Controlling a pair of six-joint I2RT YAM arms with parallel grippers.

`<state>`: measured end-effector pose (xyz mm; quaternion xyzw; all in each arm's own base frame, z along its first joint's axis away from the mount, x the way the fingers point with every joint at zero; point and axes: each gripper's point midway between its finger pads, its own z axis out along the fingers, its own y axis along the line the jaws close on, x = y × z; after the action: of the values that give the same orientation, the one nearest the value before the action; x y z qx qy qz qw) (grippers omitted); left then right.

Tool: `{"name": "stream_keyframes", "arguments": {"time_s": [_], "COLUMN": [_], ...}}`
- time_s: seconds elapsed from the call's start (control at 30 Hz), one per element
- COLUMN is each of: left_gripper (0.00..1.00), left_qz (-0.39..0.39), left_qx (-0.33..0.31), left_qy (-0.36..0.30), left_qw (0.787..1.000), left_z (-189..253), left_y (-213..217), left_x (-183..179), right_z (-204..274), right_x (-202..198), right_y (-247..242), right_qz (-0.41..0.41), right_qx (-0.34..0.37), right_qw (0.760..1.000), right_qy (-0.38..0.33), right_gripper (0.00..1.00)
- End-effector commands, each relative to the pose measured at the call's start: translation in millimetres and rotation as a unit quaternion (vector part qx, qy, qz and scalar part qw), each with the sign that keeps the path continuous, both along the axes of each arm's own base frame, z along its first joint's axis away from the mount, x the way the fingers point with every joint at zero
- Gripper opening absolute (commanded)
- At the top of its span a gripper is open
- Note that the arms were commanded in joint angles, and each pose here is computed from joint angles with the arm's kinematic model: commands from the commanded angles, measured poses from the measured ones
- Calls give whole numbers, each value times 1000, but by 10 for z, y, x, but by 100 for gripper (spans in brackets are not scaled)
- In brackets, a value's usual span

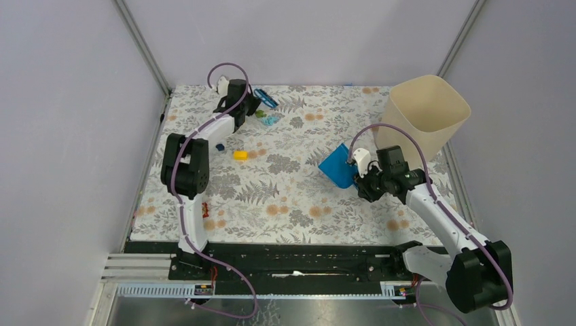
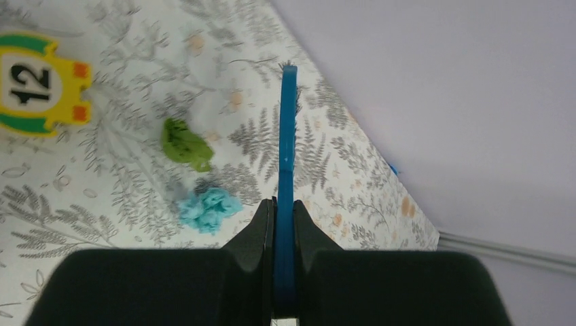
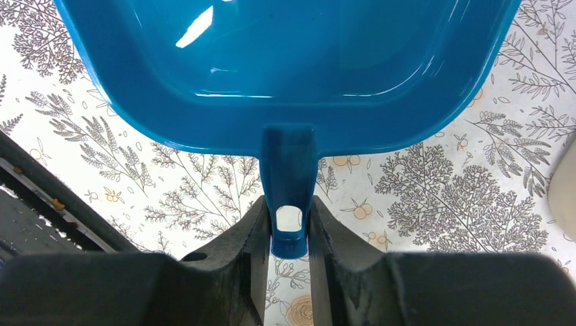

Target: Sweep away the paper scraps from the table

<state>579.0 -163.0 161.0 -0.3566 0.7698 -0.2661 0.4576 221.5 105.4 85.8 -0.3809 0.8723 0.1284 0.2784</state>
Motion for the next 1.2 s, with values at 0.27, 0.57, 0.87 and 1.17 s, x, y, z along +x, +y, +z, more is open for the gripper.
{"name": "stream_keyframes", "arguments": {"time_s": [0.27,0.57,0.87,1.17], "left_gripper": [0,0,0,0], "left_qz": [59,-7,-118,-224], "left_qx": [-123,-130,111,287], "left_qy": [63,90,58,122], "left_qw": [989,987,985,923], "left_z": [-478,-485,307,516], "left_y": [242,238,507,541], "left_x": [-880,-2374,-2597,-2321], "right_z": [-123,-142,-143,-318], "right_x": [56,33,-8,-125], "right_y": [45,31,62,-205], "right_qz": [5,11,21,102], "right_qx": [-2,-7,-4,-148], "right_qw": [1000,1000,999,980], "right_qy": [11,15,26,83], "right_gripper": [0,0,1,0]}}
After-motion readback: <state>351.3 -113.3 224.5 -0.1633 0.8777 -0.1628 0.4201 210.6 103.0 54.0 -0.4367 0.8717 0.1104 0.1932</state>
